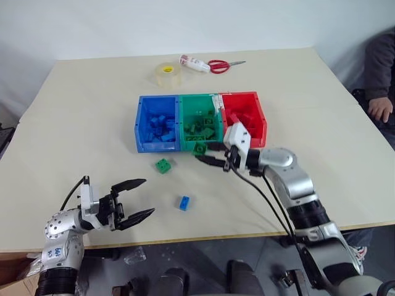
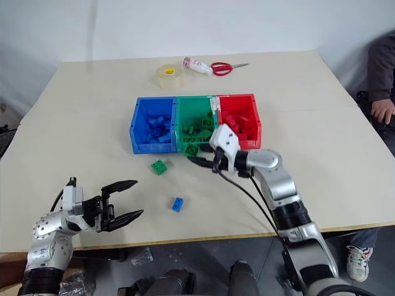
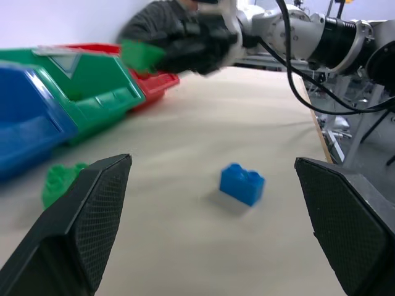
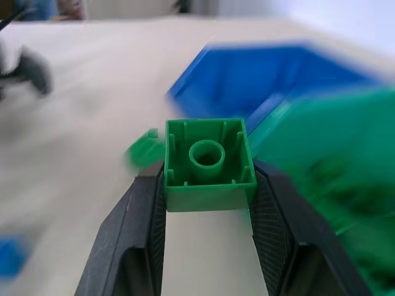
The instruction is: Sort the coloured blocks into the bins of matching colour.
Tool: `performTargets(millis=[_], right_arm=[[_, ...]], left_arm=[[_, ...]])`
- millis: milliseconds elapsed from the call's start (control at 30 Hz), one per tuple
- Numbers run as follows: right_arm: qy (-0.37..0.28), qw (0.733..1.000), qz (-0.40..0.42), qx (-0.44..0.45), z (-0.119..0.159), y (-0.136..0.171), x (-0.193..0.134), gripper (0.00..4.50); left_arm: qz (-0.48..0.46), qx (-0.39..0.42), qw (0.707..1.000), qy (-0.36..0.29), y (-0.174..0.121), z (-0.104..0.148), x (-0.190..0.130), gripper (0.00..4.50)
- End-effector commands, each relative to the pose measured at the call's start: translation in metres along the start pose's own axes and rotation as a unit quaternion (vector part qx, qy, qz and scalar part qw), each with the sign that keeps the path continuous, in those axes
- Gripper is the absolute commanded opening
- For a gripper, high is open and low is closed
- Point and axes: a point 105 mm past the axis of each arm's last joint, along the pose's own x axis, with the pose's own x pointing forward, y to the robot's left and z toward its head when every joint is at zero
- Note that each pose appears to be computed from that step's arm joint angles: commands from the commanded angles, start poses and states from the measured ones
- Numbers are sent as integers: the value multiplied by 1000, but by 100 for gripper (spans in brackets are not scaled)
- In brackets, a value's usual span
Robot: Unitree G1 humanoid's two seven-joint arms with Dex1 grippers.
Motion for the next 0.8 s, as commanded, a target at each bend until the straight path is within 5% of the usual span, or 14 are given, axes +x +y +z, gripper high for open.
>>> performTargets(millis=[33, 67, 367, 567, 800], right_arm=[[-15, 999, -45, -13, 11, -27, 4, 147], [-10, 998, -56, -16, 11, -34, 7, 147], [0, 994, -103, -40, 7, -61, 21, 443], [-24, 998, -22, -44, 4, -26, 3, 443], [32, 994, 103, 3, -24, 44, -65, 443]], left_arm=[[2, 19, 1000, 1, 8, 15, -1, 450], [2, 20, 1000, 2, 9, 15, -1, 450], [0, 24, 1000, 3, 13, 16, 6, 450], [0, 19, 1000, 4, 11, 14, 6, 450], [-18, 3, 1000, 12, 8, 5, 8, 450]])
